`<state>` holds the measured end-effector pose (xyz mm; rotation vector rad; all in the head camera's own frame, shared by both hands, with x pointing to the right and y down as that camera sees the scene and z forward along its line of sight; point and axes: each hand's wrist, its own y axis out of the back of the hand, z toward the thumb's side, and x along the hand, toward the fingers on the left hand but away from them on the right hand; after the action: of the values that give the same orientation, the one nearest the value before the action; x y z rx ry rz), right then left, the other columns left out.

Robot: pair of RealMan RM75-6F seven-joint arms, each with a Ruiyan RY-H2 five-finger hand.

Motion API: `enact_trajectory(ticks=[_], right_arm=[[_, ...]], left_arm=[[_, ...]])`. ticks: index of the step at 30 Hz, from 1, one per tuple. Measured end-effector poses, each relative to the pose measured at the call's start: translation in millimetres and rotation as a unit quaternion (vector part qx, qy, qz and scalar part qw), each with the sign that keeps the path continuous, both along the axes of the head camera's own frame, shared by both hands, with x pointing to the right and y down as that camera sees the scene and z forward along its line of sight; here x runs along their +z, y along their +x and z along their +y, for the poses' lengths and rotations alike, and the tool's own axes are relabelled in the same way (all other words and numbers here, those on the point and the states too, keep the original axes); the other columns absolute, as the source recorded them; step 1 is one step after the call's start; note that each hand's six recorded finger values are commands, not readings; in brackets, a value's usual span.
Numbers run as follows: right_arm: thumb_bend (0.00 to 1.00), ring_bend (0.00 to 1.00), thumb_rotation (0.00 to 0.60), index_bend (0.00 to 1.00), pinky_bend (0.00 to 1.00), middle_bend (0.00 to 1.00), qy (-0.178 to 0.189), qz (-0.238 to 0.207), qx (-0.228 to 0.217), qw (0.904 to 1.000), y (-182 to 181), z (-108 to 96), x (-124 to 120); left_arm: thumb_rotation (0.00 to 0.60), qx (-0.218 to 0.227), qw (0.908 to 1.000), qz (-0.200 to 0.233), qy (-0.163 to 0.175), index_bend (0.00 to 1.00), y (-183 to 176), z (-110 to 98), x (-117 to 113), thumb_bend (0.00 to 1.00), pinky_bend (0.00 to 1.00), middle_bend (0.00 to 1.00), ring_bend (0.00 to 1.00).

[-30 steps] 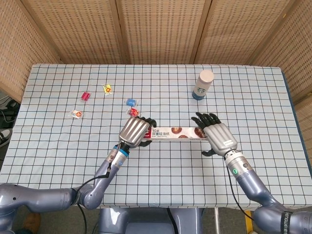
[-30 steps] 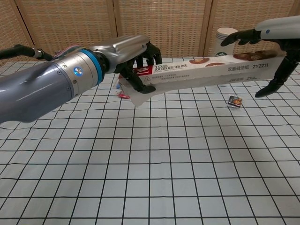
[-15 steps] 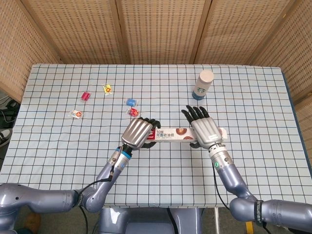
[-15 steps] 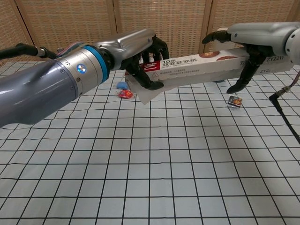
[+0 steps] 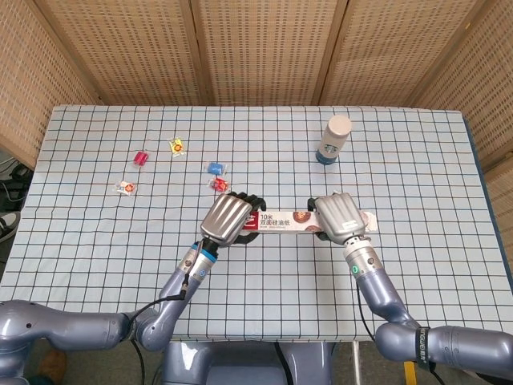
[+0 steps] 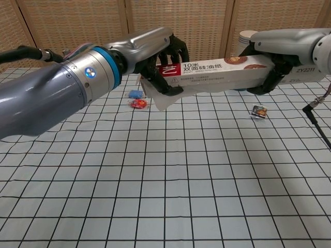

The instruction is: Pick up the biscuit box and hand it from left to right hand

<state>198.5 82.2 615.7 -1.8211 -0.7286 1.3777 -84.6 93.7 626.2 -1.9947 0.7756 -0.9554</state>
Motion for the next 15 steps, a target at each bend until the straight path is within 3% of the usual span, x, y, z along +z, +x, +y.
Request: enact_trajectory(ticks=[1,4,8,15], right_arm=[[0.7,0.74,0.6,0.68,0.63,0.63,0.0,-0.001,0.001,1.0,0,0,0],[0.7,0.74,0.6,0.68,0.64,0.63,0.0,-0.002,0.001,1.0,2,-1,1],[0.69,0.75,0.6,0.68,0.64,0.63,-0.002,-0.006,0.003,1.0,3,-1,2],[0.69,0.75,0.6,0.68,0.64,0.63,-0.004,-0.008,0.007,0.9999,9,0,2]], left_arm=[[0.6,0.002,1.0,-0.001,-0.001,0.22,-1,0,0,0.07,0.28,0.14,0.15],[0.6,0.004,1.0,0.005,-0.008,0.01,-5,1,-4,0.0,0.1,0.0,0.0],[0.6,-0.002,0.9996,0.025,-0.011,0.0,-12,-1,-15,0.0,0.0,0.0,0.0],[0.6,-0.029,0.9989,0.034,0.015,0.0,-52,-11,-43,0.0,0.0,0.0,0.0]])
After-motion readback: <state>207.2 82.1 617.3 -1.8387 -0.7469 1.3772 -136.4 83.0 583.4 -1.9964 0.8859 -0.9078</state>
